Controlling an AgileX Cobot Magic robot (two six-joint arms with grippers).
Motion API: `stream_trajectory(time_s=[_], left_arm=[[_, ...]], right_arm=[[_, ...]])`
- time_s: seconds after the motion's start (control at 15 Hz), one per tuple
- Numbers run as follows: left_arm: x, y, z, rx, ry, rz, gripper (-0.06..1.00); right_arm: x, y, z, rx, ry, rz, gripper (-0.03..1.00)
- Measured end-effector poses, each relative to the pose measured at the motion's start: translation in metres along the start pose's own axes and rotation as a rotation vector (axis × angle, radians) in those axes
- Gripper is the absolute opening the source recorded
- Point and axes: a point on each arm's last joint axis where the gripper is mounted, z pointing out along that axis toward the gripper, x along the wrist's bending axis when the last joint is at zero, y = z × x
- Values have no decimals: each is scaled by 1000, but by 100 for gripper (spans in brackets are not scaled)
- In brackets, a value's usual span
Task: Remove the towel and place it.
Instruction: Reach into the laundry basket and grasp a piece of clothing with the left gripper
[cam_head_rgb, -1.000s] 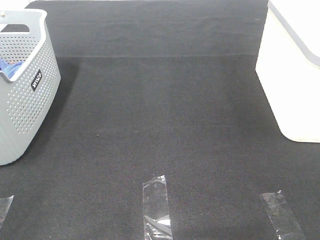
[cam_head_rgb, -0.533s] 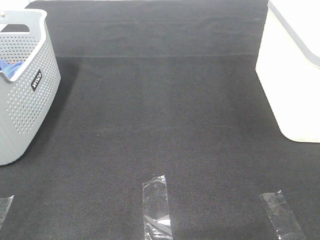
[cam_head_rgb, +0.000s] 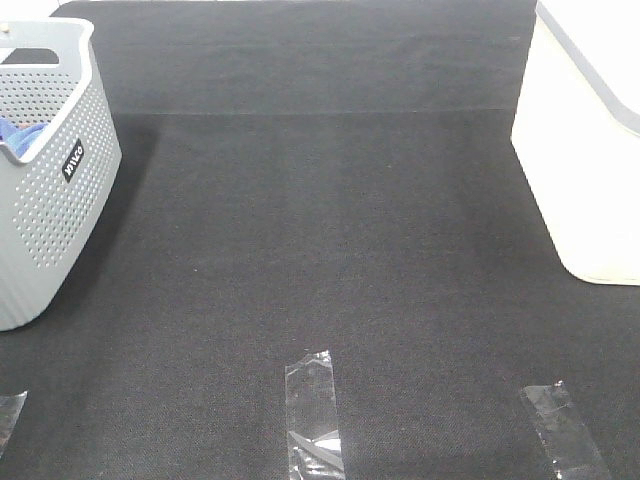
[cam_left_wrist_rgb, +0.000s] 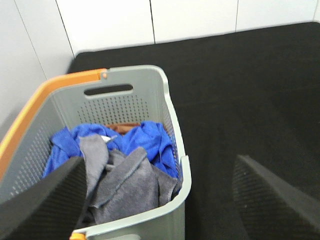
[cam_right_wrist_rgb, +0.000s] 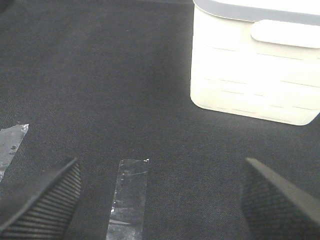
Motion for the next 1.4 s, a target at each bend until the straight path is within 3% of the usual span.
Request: stream_trajectory(time_s=[0.2, 0.4, 0.6, 0.93, 1.07, 1.2, 1.4], left_arm=[[3, 25, 44, 144, 0, -66, 76], [9, 46, 90, 304, 39, -70, 76], [19, 55, 135, 456, 139, -95, 76], [36, 50, 211, 745, 295, -50, 76], [41, 49, 222, 769, 307, -68, 76], [63, 45, 241, 798, 335, -134, 76], [95, 31, 260, 853, 308, -250, 76]], right_arm=[[0, 0, 0, 0, 0, 0, 80], [0, 0, 0, 0, 0, 0, 80], [0, 0, 0, 0, 0, 0, 80], [0, 0, 0, 0, 0, 0, 80], [0, 0, 0, 0, 0, 0, 80], [0, 0, 0, 0, 0, 0, 80], [0, 0, 0, 0, 0, 0, 80]])
